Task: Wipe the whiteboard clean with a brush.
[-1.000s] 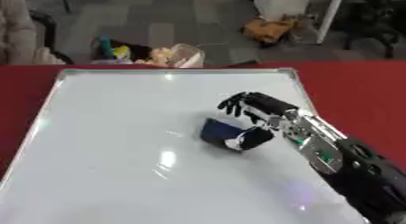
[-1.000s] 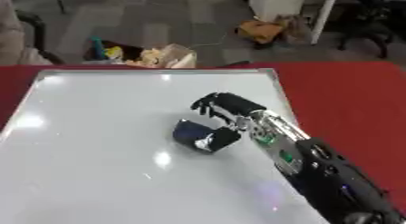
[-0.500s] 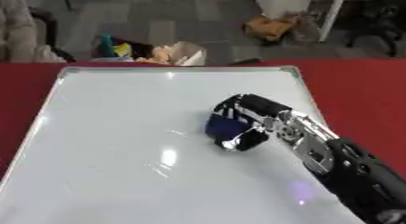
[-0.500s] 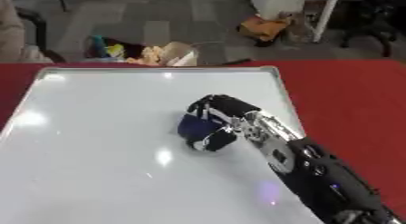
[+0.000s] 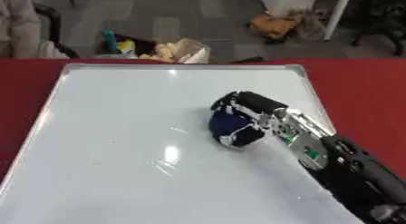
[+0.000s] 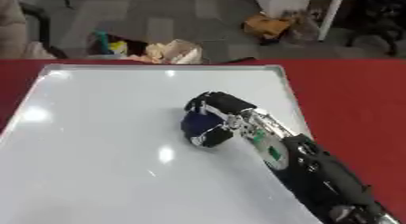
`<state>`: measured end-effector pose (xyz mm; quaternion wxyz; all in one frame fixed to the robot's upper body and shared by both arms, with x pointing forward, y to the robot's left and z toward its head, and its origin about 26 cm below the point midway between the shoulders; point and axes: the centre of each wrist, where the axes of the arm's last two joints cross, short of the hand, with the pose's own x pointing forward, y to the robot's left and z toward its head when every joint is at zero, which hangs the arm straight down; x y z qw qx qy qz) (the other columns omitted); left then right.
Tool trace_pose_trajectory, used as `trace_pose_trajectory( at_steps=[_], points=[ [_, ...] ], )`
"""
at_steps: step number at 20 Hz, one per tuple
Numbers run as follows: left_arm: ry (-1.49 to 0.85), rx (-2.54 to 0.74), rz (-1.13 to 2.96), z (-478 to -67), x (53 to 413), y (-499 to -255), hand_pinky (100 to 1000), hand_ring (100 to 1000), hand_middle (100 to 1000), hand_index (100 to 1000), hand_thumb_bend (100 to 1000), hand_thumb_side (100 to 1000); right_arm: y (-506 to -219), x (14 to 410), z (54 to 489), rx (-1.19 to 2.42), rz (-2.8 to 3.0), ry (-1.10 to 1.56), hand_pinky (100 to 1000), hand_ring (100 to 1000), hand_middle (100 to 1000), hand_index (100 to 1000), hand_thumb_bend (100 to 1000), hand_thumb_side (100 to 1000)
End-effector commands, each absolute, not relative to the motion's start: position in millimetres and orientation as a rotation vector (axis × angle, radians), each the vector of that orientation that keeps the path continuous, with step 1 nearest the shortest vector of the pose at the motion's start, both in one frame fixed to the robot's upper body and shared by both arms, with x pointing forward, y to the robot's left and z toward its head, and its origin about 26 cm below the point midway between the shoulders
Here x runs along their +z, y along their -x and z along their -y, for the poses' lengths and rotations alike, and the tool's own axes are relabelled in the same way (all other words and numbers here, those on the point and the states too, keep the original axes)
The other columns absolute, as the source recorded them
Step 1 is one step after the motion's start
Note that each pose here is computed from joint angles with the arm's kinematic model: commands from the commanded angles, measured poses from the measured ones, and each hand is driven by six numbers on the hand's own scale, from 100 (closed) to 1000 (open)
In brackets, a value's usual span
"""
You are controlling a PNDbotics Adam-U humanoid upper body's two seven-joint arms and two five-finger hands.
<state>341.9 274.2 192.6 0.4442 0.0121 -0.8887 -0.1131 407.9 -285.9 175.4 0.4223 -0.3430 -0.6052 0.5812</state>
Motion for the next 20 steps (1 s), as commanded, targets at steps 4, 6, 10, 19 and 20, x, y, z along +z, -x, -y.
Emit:
trace_pose_trajectory(
  at_steps=[4, 6, 10, 19, 20],
  points=[
    [-0.034, -0.298, 2.233, -274.6, 202.2, -341.5, 503, 642, 622, 729, 735, 862, -411.4, 171.3, 289.2, 1.448, 1.488, 0.892, 278, 557, 628, 838, 179, 362],
    [-0.034, -0.299, 2.234, -274.5, 202.6, -341.5, 503, 642, 621, 729, 736, 861, -412.5, 172.1, 289.7, 1.438, 1.493, 0.907, 275, 556, 626, 837, 149, 365],
    [-0.033, -0.3, 2.236, -274.2, 203.2, -341.6, 503, 643, 622, 729, 741, 855, -414.8, 175.4, 290.1, 1.411, 1.508, 0.96, 276, 557, 627, 834, 100, 360],
    [-0.023, -0.308, 2.246, -271.7, 206.2, -342.3, 505, 644, 622, 729, 741, 855, -424.7, 176.5, 298.2, 1.316, 1.469, 1.139, 313, 584, 648, 839, 100, 469],
    [-0.022, -0.309, 2.247, -271.4, 206.5, -342.4, 505, 642, 622, 729, 742, 855, -426.0, 175.6, 299.8, 1.305, 1.461, 1.154, 316, 586, 650, 840, 100, 473]
  ],
)
